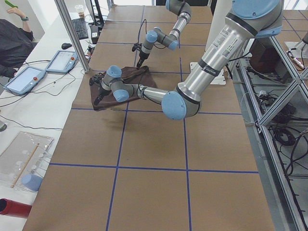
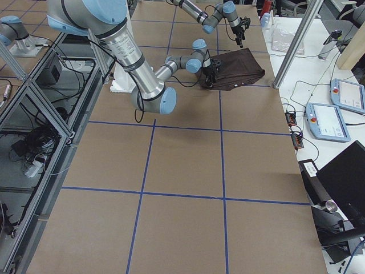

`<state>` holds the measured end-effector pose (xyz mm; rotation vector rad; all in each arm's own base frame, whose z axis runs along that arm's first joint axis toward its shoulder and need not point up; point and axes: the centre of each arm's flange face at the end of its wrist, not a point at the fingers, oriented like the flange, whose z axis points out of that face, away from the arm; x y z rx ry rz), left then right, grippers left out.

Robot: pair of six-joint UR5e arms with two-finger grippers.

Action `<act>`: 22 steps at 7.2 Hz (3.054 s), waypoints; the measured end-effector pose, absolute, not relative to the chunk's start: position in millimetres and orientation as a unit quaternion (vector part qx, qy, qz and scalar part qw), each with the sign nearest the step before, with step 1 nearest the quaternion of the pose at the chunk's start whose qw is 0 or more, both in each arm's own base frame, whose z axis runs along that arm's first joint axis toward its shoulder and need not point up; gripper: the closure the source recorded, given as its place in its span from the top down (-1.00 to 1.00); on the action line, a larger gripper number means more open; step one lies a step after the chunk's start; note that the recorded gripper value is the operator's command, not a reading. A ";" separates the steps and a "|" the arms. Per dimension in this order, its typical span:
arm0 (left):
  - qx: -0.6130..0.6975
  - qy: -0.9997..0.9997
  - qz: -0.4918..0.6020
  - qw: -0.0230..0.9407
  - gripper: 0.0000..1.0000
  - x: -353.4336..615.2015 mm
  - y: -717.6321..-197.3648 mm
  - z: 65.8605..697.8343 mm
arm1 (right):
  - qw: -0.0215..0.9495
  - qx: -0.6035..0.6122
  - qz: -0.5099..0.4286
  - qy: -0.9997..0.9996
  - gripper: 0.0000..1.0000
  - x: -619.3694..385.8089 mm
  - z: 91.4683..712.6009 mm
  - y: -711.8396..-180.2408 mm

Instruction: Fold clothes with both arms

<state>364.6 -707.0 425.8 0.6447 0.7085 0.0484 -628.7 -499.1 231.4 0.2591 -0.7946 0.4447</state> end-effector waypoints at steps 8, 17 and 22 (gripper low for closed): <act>0.308 0.341 0.023 0.888 1.00 363.7 -703.0 430.4 | 0.894 0.130 0.211 -0.374 -1.00 -634.3 238.9 -495.1; 0.315 0.350 0.025 0.882 1.00 367.9 -701.2 414.3 | 0.895 0.140 0.170 -0.388 -1.00 -552.8 251.5 -275.5; 0.313 0.361 0.032 0.878 1.00 370.0 -696.7 408.0 | 0.904 0.154 0.138 -0.375 1.00 -541.2 272.7 -241.8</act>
